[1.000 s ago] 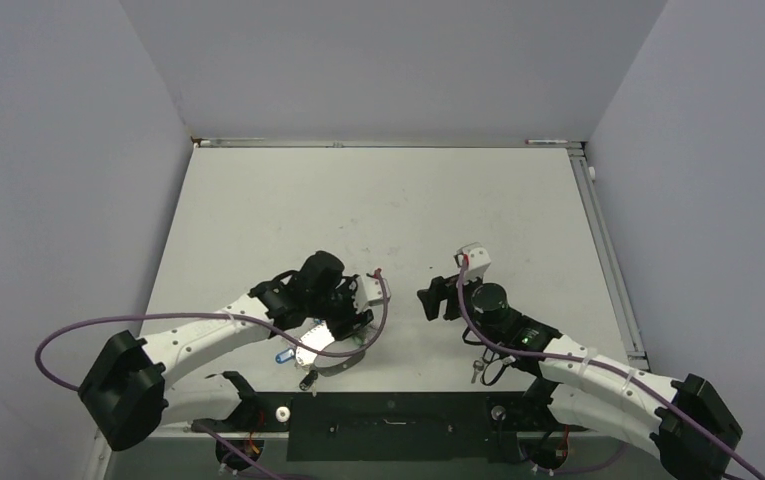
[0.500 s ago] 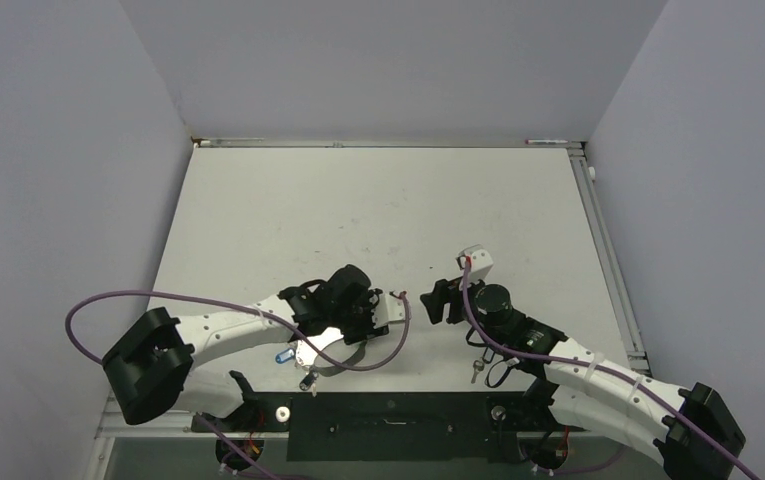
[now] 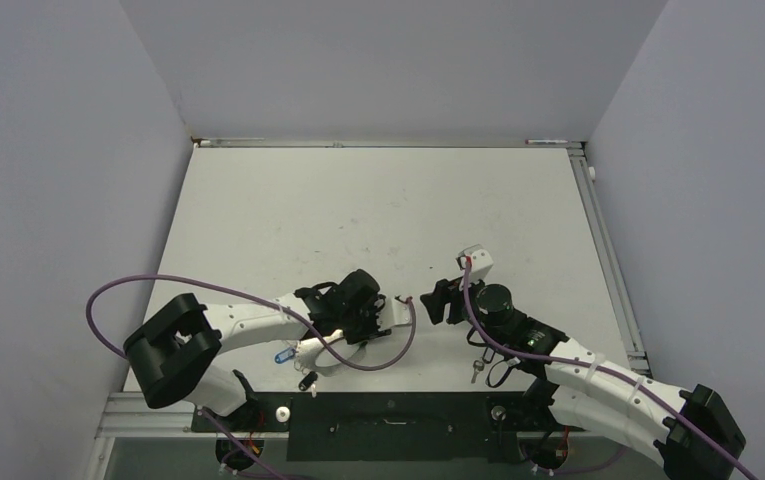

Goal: Put the keys on the keyring

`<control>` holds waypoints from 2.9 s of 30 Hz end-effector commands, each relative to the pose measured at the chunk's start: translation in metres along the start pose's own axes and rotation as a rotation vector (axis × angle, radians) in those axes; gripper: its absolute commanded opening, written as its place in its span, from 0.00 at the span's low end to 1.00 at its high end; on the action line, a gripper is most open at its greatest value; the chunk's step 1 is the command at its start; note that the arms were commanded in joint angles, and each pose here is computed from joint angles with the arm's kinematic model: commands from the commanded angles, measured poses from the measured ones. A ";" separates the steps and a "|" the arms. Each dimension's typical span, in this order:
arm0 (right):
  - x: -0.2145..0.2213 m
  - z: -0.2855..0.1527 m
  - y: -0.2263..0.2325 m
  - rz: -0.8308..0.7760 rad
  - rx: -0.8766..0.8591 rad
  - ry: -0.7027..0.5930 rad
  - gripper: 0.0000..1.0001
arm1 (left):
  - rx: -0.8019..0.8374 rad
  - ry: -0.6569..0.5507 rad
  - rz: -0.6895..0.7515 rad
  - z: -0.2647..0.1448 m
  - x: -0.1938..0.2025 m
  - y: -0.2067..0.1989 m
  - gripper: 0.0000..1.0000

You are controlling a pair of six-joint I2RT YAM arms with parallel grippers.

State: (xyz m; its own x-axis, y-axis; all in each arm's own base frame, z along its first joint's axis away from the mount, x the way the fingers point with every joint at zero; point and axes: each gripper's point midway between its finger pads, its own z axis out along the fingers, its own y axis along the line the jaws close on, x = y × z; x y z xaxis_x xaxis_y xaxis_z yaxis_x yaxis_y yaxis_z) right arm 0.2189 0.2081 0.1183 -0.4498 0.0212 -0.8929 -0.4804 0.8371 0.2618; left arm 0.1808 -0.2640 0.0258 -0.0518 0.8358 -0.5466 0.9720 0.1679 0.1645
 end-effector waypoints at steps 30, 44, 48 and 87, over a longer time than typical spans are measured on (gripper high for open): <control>-0.016 -0.009 0.008 0.022 -0.057 -0.073 0.58 | -0.014 -0.143 -0.015 -0.030 -0.047 -0.001 0.00; -0.022 -0.024 0.074 -0.020 -0.459 -0.143 0.58 | -0.093 -0.318 -0.037 -0.070 -0.070 0.016 0.00; -0.024 -0.031 0.100 -0.034 -0.616 -0.152 0.58 | -0.133 -0.387 -0.018 -0.089 -0.078 0.021 0.00; -0.036 0.008 0.154 -0.104 -0.913 -0.246 0.38 | -0.108 -0.663 -0.040 -0.142 -0.106 0.017 0.00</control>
State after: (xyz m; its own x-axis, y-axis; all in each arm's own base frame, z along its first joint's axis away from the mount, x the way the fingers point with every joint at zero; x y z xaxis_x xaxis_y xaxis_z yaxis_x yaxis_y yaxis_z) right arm 0.1674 0.3330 0.1579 -0.3334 0.1037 -0.9371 -0.9255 0.1537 0.3463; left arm 0.1707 -0.2664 0.1759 0.0417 0.4302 -0.9018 0.9424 0.2829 0.1785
